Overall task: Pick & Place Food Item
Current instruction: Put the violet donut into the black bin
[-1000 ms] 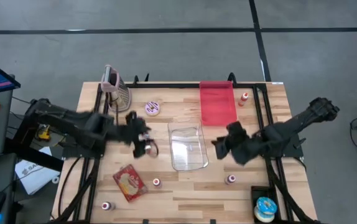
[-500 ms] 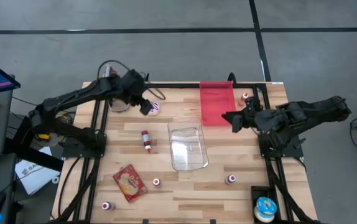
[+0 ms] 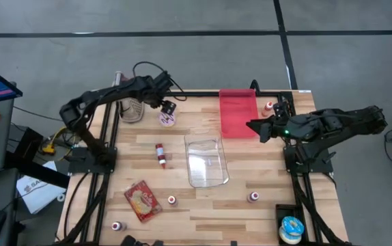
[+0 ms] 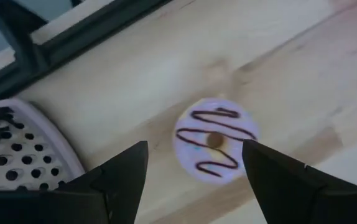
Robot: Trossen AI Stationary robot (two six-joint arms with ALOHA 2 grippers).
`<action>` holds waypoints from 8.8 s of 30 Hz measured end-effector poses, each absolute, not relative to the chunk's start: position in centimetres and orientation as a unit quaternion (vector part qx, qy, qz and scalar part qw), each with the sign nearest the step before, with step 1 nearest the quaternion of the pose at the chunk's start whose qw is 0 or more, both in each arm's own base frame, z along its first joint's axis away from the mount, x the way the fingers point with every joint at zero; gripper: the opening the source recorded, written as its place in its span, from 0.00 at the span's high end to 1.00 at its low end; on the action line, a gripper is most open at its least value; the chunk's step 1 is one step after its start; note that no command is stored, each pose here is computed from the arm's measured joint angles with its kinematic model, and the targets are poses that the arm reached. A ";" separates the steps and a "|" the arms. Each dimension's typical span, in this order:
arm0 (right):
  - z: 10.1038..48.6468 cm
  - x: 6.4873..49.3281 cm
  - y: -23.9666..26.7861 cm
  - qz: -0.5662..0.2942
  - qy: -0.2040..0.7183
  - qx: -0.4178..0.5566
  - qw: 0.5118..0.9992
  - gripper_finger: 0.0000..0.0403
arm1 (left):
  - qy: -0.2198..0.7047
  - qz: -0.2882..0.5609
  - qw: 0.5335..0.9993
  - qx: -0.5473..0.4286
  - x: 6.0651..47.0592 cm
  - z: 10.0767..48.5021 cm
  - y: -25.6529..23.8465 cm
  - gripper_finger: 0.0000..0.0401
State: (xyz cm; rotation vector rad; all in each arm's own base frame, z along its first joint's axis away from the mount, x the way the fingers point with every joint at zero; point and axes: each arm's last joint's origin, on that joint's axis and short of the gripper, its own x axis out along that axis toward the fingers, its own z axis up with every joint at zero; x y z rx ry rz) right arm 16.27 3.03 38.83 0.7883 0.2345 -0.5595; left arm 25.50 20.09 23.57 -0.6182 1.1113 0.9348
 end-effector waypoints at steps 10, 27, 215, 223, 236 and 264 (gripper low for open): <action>39.2 16.1 3.5 -0.248 0.101 0.387 0.882 0.60 | 0.526 0.423 0.665 -0.320 24.6 20.8 20.2 0.36; 39.7 16.9 3.8 -0.232 0.076 0.395 0.886 0.60 | 0.575 0.383 0.653 -0.310 25.4 18.6 19.6 0.36; 35.8 27.2 -2.6 -0.249 0.102 0.433 0.860 0.66 | 0.103 0.227 0.942 -0.223 29.3 37.8 5.4 0.50; 35.3 25.1 1.1 -0.218 0.194 0.480 0.828 0.66 | 0.098 0.263 0.936 -0.212 25.8 39.6 5.0 0.50; 33.8 19.2 11.4 -0.189 0.360 0.577 0.708 0.66 | 0.104 0.266 0.935 -0.211 24.4 40.1 4.8 0.50; 30.8 9.5 21.0 -0.215 0.579 0.530 0.581 0.73 | 0.113 0.254 0.929 -0.244 25.4 39.4 4.2 0.50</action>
